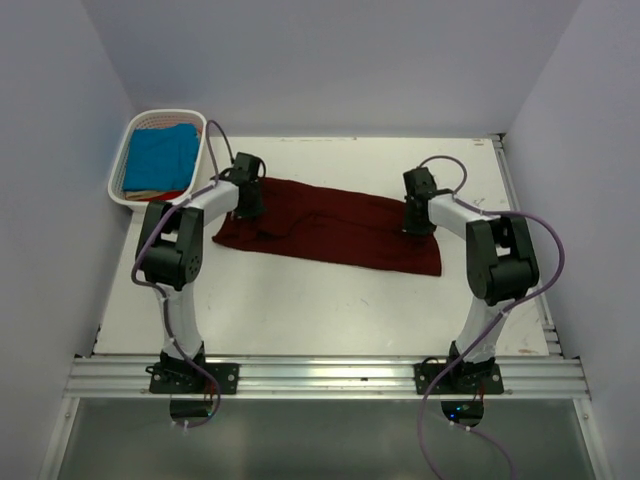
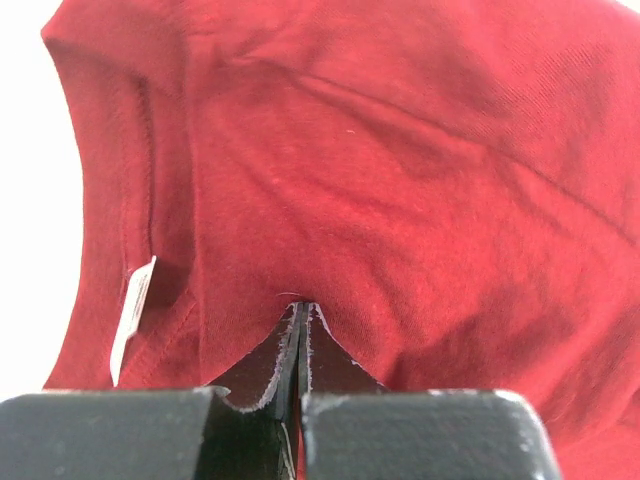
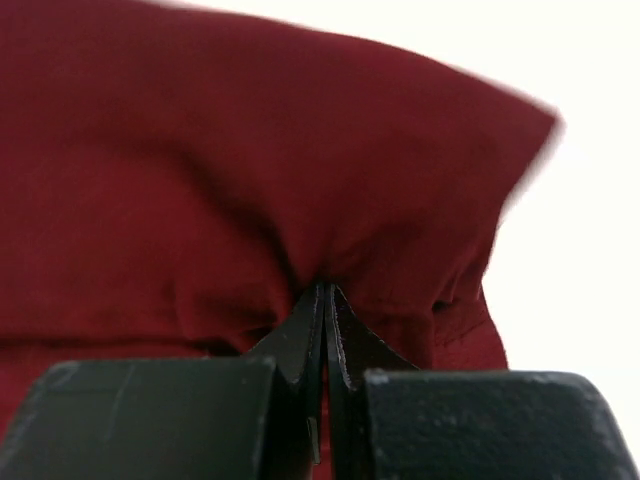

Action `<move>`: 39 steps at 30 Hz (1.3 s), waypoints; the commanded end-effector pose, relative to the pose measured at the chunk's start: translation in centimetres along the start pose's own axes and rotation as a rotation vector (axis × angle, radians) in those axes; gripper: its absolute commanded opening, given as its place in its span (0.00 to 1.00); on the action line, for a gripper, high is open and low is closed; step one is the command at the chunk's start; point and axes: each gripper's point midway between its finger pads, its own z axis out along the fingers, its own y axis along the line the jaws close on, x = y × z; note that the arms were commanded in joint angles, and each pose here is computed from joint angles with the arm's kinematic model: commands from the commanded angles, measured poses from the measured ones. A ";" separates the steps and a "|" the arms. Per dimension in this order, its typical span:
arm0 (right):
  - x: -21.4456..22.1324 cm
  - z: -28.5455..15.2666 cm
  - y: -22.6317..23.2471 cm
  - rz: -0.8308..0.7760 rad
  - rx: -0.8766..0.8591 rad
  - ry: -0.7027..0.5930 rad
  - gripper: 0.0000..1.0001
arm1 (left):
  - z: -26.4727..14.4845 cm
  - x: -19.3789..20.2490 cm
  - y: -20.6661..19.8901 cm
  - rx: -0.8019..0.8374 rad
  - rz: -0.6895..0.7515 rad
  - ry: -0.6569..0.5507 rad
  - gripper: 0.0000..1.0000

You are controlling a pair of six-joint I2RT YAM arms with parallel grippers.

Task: Fold and stack the t-shirts
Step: Rotate the tshirt 90 degrees

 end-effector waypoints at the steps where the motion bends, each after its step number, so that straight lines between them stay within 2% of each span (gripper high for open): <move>1: 7.6 -1.8 2.5 -0.095 -0.060 0.160 0.00 | 2.9 -0.4 -2.0 0.077 -0.007 0.049 0.00; 8: 16.1 -5.6 3.6 -0.165 -0.141 0.242 0.00 | 6.2 -2.9 -6.2 0.244 0.039 0.097 0.00; 12: 18.9 -8.2 4.3 -0.147 -0.212 0.256 0.00 | 9.0 -3.6 -7.3 0.339 0.002 0.133 0.00; 18: 20.6 -11.9 5.7 -0.126 -0.292 0.244 0.00 | 11.1 -3.7 -9.9 0.544 -0.108 0.190 0.00; 28: 25.1 -15.0 9.6 -0.175 -0.426 0.321 0.00 | 9.5 -6.1 -15.2 0.913 -0.212 0.168 0.00; 32: 27.1 -15.2 10.7 -0.181 -0.443 0.345 0.00 | 9.2 -7.5 -16.6 1.005 -0.232 0.162 0.02; 33: 27.8 -15.5 11.0 -0.197 -0.443 0.351 0.00 | 10.1 -6.7 -16.5 1.006 -0.262 0.196 0.02; 39: 28.7 -18.4 13.2 -0.281 -0.488 0.318 0.00 | 10.3 -8.8 -17.2 1.111 -0.313 0.147 0.03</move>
